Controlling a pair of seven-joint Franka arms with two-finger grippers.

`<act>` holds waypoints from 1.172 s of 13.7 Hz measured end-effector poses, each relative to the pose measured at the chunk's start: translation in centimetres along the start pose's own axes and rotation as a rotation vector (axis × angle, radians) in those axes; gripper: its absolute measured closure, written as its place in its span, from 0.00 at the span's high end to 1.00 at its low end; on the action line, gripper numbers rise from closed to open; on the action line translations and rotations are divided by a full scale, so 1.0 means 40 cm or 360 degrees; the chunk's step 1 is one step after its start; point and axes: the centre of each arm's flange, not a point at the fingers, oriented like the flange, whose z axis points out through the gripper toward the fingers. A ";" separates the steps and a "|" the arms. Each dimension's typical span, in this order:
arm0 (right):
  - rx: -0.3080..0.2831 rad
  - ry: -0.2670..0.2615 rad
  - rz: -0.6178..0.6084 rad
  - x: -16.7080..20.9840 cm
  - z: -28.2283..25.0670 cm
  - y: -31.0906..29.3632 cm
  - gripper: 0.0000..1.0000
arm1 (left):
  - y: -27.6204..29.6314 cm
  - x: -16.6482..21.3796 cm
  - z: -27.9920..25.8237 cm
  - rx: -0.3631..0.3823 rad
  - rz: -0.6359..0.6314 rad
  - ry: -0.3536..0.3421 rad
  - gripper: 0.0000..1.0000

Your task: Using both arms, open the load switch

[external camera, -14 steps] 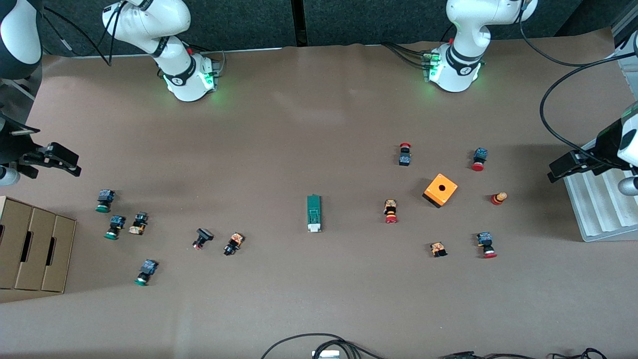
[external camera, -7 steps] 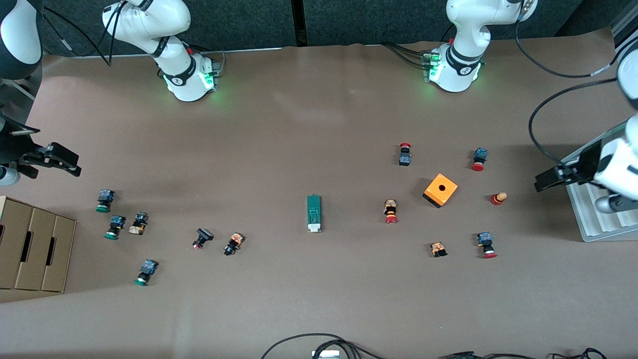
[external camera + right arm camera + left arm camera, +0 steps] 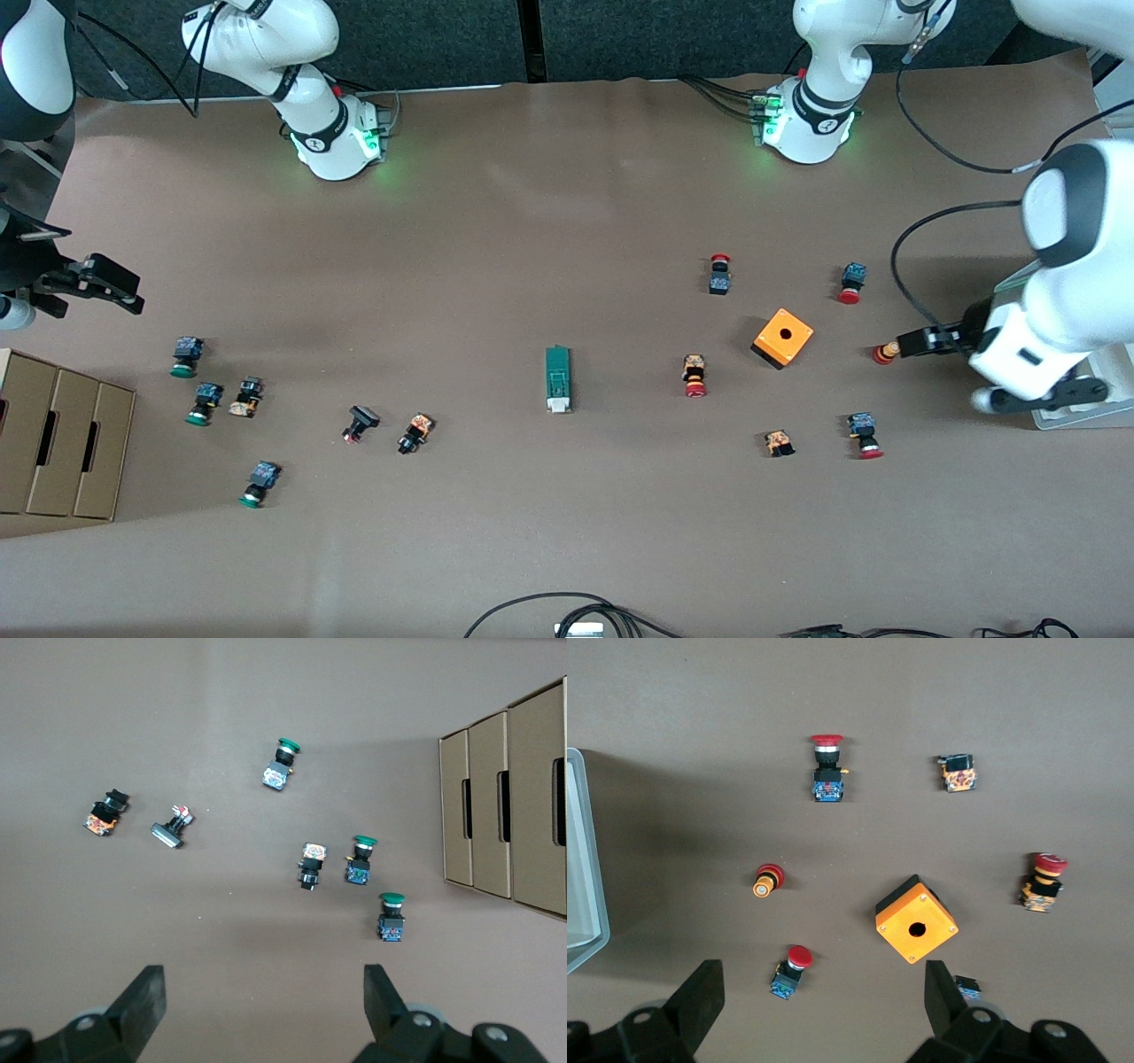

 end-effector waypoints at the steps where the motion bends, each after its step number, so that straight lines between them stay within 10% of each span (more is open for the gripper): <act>1: 0.0000 0.0000 0.0001 0.000 0.000 0.001 1.00 | 0.032 0.003 0.017 0.0020 0.0033 -0.0012 1.00; 10: -0.0001 -0.0001 0.0011 -0.001 0.001 0.010 1.00 | 0.514 -0.148 0.011 0.0249 0.0523 0.0098 1.00; 16: -0.0001 -0.0002 0.0015 -0.001 0.002 0.011 1.00 | 0.591 -0.174 0.003 0.0235 0.0569 0.0197 1.00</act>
